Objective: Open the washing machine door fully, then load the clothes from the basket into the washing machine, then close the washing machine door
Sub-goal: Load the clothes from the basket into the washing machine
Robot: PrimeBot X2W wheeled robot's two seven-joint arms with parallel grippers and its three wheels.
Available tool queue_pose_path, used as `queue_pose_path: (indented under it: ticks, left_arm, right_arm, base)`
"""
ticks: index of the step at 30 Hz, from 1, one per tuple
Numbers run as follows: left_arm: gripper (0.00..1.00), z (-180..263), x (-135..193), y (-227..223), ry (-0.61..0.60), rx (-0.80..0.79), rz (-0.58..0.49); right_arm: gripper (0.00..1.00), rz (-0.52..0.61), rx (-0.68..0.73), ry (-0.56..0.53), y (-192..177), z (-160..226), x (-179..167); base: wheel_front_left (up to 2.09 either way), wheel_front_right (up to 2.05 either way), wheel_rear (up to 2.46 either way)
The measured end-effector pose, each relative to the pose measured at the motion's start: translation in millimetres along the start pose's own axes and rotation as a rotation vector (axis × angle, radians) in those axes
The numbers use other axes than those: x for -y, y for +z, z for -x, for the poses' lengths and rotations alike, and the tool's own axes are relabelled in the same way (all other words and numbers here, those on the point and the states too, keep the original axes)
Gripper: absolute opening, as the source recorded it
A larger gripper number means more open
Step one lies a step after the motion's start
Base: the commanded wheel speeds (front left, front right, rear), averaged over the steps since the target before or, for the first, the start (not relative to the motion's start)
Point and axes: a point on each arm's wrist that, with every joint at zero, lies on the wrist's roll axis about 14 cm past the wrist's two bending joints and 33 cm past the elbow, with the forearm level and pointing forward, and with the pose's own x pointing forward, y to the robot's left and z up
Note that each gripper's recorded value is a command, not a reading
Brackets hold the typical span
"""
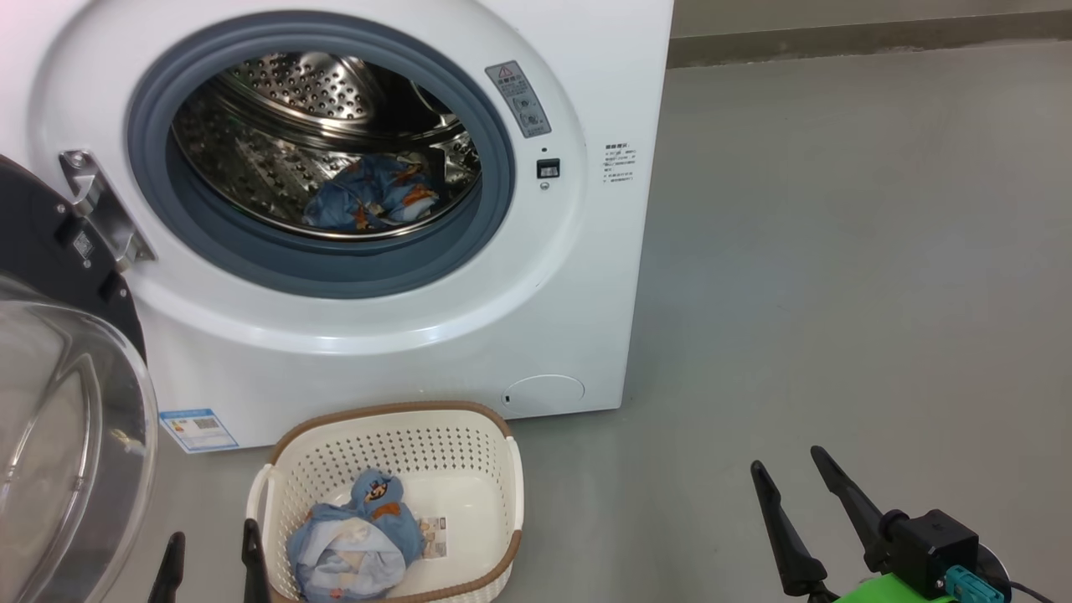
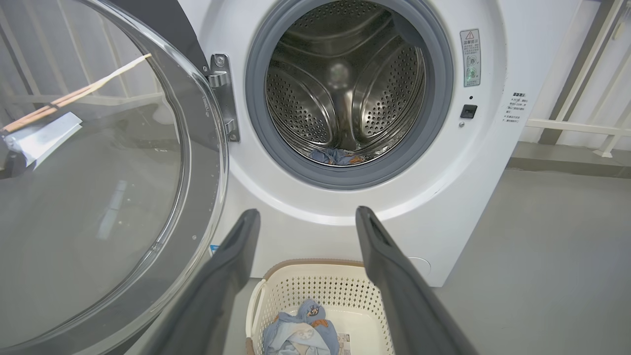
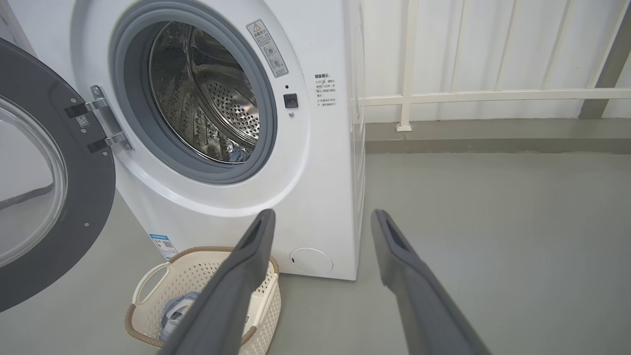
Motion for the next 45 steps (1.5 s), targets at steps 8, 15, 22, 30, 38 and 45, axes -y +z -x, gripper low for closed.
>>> queue_pose_path:
  ticks: [8, 15, 22, 30, 38, 45]
  left_arm:
    - [1.00, -0.5, -0.7, -2.6, 0.001, -0.009, -0.002]
    - [1.00, -1.5, -6.3, -15.8, 0.022, -0.057, 0.007]
    - [1.00, -15.7, -4.0, -43.6, -0.003, -0.154, 0.007]
    - [1.00, -53.7, 11.3, -83.7, -0.097, -0.284, 0.005]
    - [1.00, -100.8, 26.6, -123.7, -0.184, -0.403, -0.015]
    - [1.00, -137.4, 25.4, -179.5, -0.223, -0.581, -0.044]
  right_arm:
    - [1.00, -0.002, -0.004, -0.003, -1.4, 0.5, 0.7]
    - [1.00, -0.005, -0.018, 0.004, -5.8, -1.7, -1.4]
    - [1.00, -0.012, -0.059, 0.016, -19.3, -9.6, -4.5]
    - [1.00, -0.017, -0.080, 0.040, -29.7, -35.4, -8.4]
    - [1.00, -0.015, -0.074, 0.077, -39.5, -70.3, -14.9]
    - [1.00, -0.023, -0.079, 0.095, -58.6, -98.9, -15.0]
  base:
    - [0.00, 0.00, 0.00]
    - [0.00, 0.00, 0.00]
    - [0.00, 0.00, 0.00]
    - [0.00, 0.00, 0.00]
    - [0.00, 0.00, 0.00]
    - [0.00, 0.00, 0.00]
